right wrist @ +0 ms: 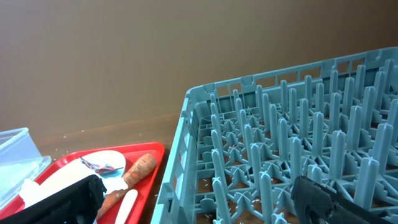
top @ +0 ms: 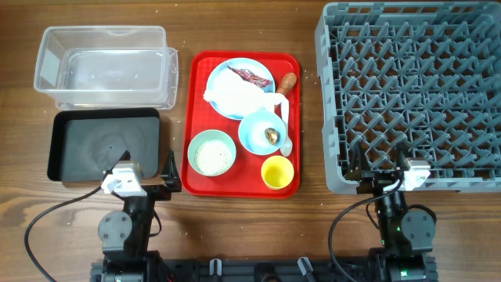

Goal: Sort waste into correct bins and load items into the dishwasher rack

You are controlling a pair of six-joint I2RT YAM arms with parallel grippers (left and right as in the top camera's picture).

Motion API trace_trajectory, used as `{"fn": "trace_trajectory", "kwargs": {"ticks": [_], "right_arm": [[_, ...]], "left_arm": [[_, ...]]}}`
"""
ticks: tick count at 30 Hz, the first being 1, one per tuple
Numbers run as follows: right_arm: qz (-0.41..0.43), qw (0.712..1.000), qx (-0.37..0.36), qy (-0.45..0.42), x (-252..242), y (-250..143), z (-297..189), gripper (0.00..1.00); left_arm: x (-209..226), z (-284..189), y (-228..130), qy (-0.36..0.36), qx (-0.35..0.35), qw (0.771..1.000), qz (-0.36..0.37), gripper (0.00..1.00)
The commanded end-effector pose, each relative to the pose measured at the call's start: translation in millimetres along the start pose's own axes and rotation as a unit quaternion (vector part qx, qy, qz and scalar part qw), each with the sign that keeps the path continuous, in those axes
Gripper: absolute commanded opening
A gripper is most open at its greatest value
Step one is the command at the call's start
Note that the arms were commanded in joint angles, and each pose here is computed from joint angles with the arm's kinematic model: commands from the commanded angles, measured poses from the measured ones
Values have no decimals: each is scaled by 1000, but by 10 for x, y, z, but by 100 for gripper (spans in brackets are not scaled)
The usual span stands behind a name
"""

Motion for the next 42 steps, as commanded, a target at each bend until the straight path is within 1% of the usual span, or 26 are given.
{"fn": "trace_trajectory", "kwargs": {"ticks": [1,36,42], "right_arm": [[7,1000,-5,-8,-23,13,-3,100],[7,1000,-5,-8,-23,13,-3,100],[7,1000,-15,-6,-15,58,-4,100]], "left_arm": [[7,2,-17,2,-1,1000,-1,100],[7,2,-17,2,-1,1000,-1,100],[-37,2,-20,-13,1,1000,-4,100]]}}
Point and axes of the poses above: each gripper's point midway between its finger pads, its own z axis out along the fingers, its own x axis along the line the jaws close on, y = z × x, the point moved 3 cm from there along -z, back along the fingers, and after that the axes turned 3 degrees about -z, right-handed, at the moved point
